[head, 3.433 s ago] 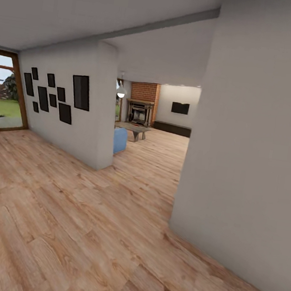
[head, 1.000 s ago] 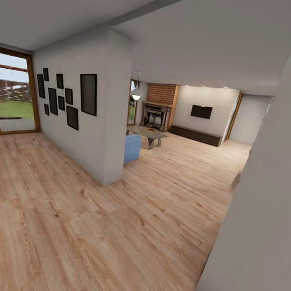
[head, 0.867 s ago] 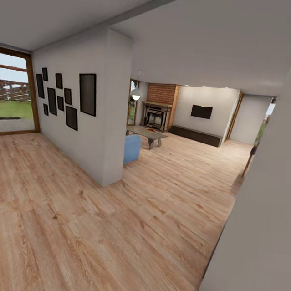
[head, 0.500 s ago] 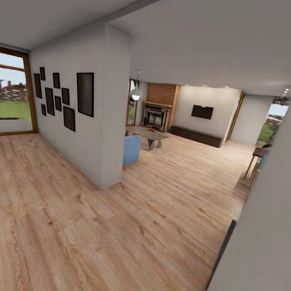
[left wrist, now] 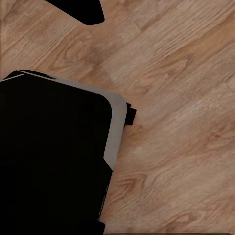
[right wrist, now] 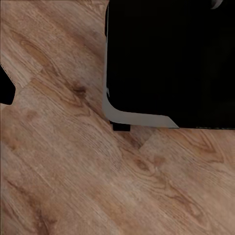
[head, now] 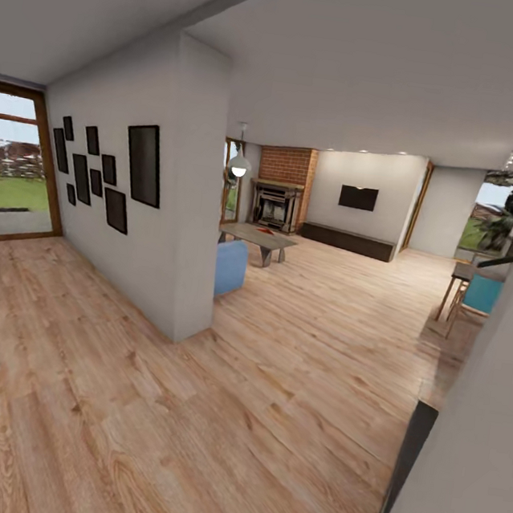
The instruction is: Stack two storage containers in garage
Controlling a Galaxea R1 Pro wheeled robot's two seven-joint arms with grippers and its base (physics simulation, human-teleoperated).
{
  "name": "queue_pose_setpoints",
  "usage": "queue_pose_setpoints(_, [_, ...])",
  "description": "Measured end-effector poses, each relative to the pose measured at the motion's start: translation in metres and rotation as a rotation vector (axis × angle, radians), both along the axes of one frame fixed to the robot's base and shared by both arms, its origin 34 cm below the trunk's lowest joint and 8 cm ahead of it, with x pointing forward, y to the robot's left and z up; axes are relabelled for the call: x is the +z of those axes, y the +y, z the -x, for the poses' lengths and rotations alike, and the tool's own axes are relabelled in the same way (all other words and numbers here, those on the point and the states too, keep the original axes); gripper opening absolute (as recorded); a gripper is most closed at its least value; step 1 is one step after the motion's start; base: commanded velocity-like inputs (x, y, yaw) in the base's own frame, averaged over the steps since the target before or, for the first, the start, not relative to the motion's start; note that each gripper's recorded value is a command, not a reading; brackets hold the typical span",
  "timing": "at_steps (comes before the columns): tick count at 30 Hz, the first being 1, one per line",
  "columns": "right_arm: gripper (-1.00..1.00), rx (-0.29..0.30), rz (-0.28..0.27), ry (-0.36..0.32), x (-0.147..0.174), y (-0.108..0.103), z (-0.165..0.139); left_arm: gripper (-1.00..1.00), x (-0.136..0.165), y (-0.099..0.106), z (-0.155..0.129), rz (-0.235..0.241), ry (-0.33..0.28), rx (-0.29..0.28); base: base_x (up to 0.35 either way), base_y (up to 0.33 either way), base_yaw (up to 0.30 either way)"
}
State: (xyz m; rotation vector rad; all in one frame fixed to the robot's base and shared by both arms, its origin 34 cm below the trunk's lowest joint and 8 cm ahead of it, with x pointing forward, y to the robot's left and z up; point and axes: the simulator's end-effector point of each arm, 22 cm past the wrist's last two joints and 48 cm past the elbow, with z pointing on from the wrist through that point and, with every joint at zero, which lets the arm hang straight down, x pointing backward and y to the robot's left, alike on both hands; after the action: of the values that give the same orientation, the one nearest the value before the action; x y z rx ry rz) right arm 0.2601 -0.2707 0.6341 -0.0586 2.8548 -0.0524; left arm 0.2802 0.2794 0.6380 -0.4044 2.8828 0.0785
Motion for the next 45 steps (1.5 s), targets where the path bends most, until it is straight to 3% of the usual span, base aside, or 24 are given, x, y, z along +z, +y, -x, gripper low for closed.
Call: queue_pose_setpoints(45, [1.0, -0.004, 0.006, -0.002, 0.0003, -0.0051, -0.0004, 1.0, 0.0, 0.0, 0.0, 0.0, 0.0, 0.0, 0.322, 0.0, 0.0])
